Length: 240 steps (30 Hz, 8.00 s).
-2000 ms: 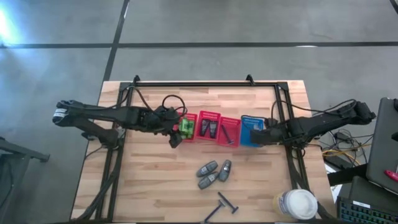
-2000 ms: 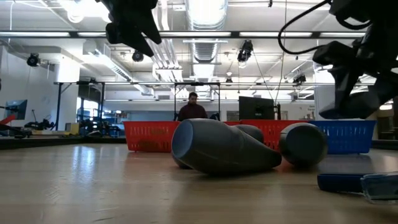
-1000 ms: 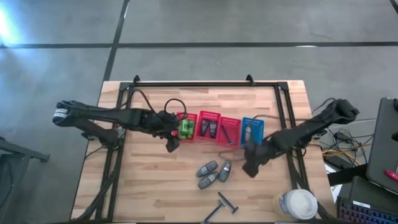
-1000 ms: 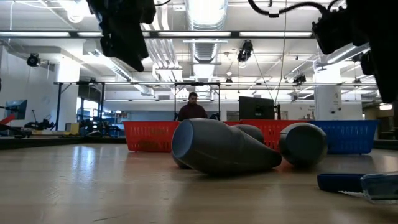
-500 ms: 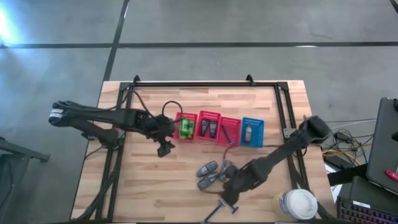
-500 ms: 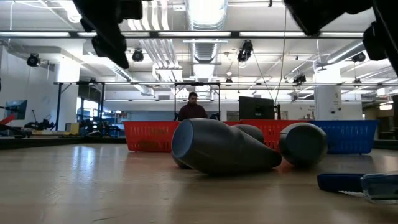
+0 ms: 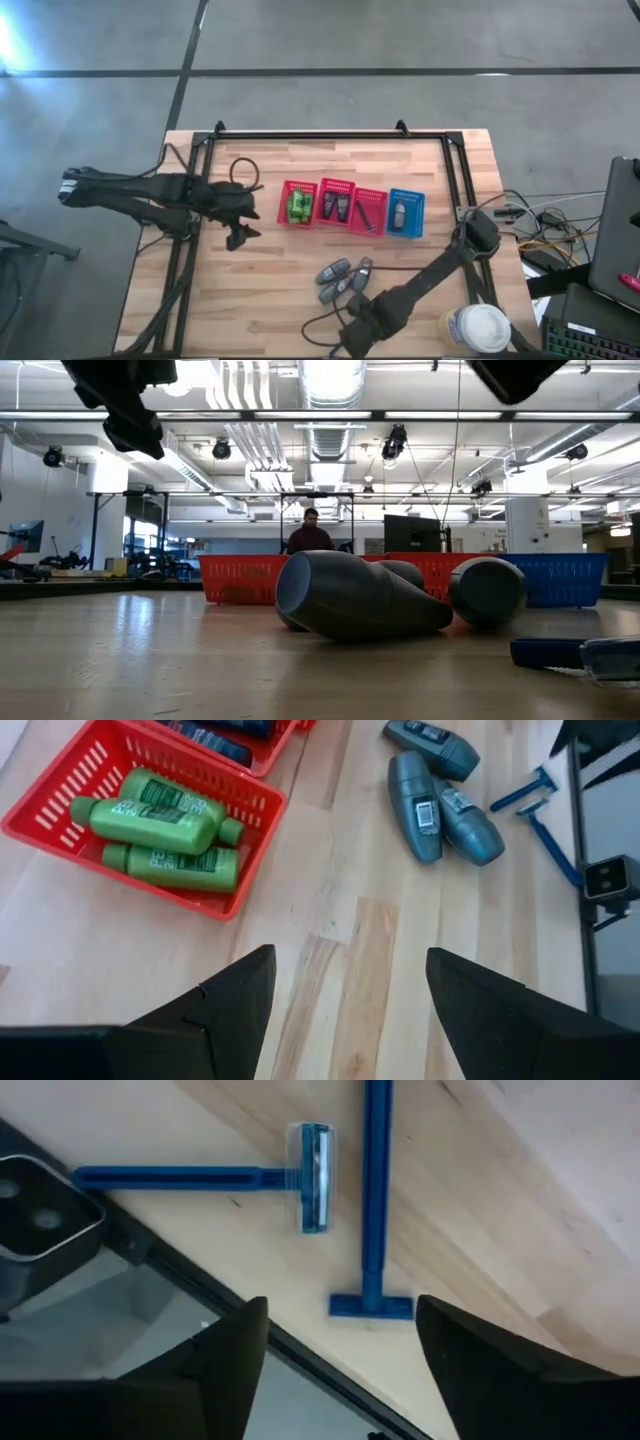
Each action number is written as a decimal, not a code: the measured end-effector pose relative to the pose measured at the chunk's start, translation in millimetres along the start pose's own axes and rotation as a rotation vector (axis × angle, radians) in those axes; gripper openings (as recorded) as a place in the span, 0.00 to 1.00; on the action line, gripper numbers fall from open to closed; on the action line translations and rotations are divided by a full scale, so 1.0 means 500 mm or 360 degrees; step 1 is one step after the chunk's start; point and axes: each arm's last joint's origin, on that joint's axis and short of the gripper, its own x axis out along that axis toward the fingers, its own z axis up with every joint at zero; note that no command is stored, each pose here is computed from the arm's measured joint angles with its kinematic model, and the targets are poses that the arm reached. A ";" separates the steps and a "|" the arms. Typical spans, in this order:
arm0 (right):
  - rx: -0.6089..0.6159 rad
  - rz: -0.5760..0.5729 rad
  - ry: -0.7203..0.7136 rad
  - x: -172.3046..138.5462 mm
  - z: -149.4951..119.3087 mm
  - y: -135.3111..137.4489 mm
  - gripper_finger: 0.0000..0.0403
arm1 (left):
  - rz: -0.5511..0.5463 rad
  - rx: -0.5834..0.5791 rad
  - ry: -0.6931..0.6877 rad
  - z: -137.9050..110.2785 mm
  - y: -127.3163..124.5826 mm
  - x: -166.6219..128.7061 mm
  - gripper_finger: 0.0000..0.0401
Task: Pick & Place Travel size toiletries
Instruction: Put the blue razor in the right red bin, then put the gray deodorant in the blue bin
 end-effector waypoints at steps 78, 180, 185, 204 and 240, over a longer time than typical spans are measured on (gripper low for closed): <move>0.1210 0.0186 -0.0593 -0.158 0.371 -0.433 0.33 | -0.0096 0.0101 -0.0147 -0.004 0.000 -0.001 0.66; 0.1212 0.0212 -0.0673 -0.177 0.367 -0.435 0.09 | -0.0112 0.0087 -0.0222 0.004 -0.002 -0.001 0.66; 0.1221 0.0119 -0.0688 -0.145 0.380 -0.446 0.16 | -0.0115 0.0090 -0.0228 0.005 -0.003 -0.001 0.66; -0.0959 0.0230 -0.0454 -0.236 0.208 -0.260 0.58 | -0.0142 0.0054 -0.0215 0.004 -0.004 -0.001 0.66; -0.2966 -0.0186 -0.0375 -0.046 0.171 -0.186 0.85 | -0.0005 -0.0746 -0.0168 0.033 -0.006 0.094 0.66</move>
